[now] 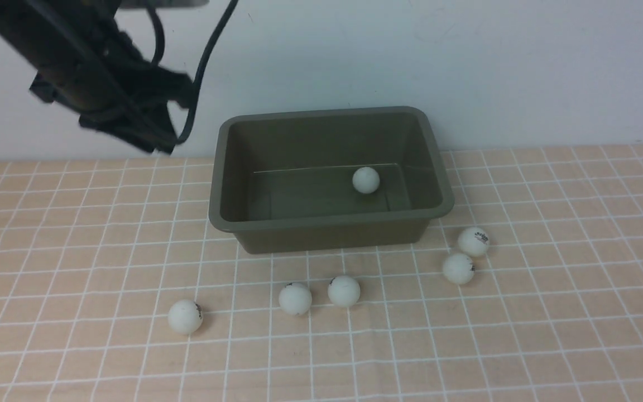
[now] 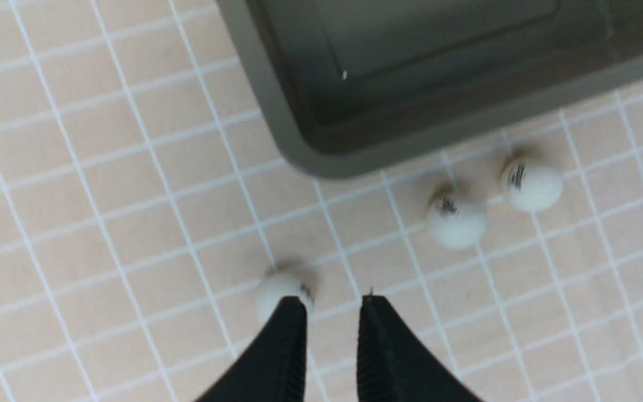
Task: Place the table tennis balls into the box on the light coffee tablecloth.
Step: 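Reach for and grasp a ping pong ball on the table beside the basket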
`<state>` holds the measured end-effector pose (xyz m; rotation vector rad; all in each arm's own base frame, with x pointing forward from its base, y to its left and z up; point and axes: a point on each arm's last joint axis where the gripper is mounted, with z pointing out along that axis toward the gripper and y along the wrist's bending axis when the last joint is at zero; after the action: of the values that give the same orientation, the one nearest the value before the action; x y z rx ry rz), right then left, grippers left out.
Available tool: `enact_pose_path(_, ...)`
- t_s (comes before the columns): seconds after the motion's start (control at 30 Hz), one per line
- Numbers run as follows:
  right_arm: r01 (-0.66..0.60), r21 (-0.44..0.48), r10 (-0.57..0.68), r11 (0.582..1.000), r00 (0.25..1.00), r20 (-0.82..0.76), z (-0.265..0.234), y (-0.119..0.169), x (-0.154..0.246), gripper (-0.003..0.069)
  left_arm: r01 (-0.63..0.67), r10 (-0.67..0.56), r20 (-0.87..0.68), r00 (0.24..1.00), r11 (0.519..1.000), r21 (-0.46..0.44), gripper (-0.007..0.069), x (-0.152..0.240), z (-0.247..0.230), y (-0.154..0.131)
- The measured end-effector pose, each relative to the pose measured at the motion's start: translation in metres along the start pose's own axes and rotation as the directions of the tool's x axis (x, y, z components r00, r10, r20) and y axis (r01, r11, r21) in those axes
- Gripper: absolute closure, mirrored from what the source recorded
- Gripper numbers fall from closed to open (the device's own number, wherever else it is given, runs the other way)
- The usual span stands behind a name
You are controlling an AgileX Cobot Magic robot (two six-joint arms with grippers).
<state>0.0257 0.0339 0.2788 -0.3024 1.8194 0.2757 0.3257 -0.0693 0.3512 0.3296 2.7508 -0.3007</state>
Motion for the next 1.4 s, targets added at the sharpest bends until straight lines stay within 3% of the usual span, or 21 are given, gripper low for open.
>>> enact_pose_path(0.27, 0.000, 0.000, 0.000, 1.000, 1.000, 0.000, 0.000, 0.000, 0.000, 0.0447, -0.061, 0.066, -0.297, 0.953, 0.998, 0.025, 0.0519, 0.082, 0.062, 0.010)
enact_pose_path(0.37, 0.000, 0.000, 0.000, 1.000, 1.000, 0.000, 0.000, 0.000, 0.000, 0.0447, -0.121, 0.124, -0.269, 0.955, 0.992, 0.028, 0.0473, 0.089, 0.080, 0.014)
enact_pose_path(0.53, 0.001, 0.001, -0.001, 1.000, 1.000, 0.000, 0.000, 0.000, 0.000, 0.0447, -0.212, 0.212, -0.082, 0.974, 0.977, 0.006, 0.0279, 0.077, 0.095, 0.017)
enact_pose_path(0.7, 0.002, 0.002, -0.002, 1.000, 1.000, -0.001, 0.000, 0.000, 0.000, 0.0447, -0.231, 0.230, -0.067, 0.971, 0.973, 0.001, 0.0169, 0.072, 0.111, 0.020)
enact_pose_path(0.83, 0.003, 0.002, -0.003, 1.000, 1.000, -0.001, 0.000, 0.000, 0.000, 0.0447, -0.197, 0.198, -0.075, 0.977, 0.980, 0.012, 0.0164, 0.069, 0.134, 0.024)
enact_pose_path(1.2, 0.003, 0.002, -0.003, 1.000, 1.000, -0.001, 0.000, 0.000, 0.000, 0.0447, -0.160, 0.160, -0.156, 0.975, 0.987, 0.013, 0.0247, 0.074, 0.190, 0.036)
enact_pose_path(1.3, 0.003, 0.002, -0.003, 1.000, 1.000, -0.001, 0.000, 0.000, 0.000, 0.0447, -0.162, 0.164, -0.179, 0.970, 0.987, 0.024, 0.0309, 0.074, 0.190, 0.036)
enact_pose_path(1.4, 0.003, 0.002, -0.003, 1.000, 1.000, -0.001, 0.000, 0.000, 0.000, 0.0447, -0.161, 0.167, -0.172, 0.971, 0.986, 0.046, 0.0309, 0.064, 0.174, 0.031)
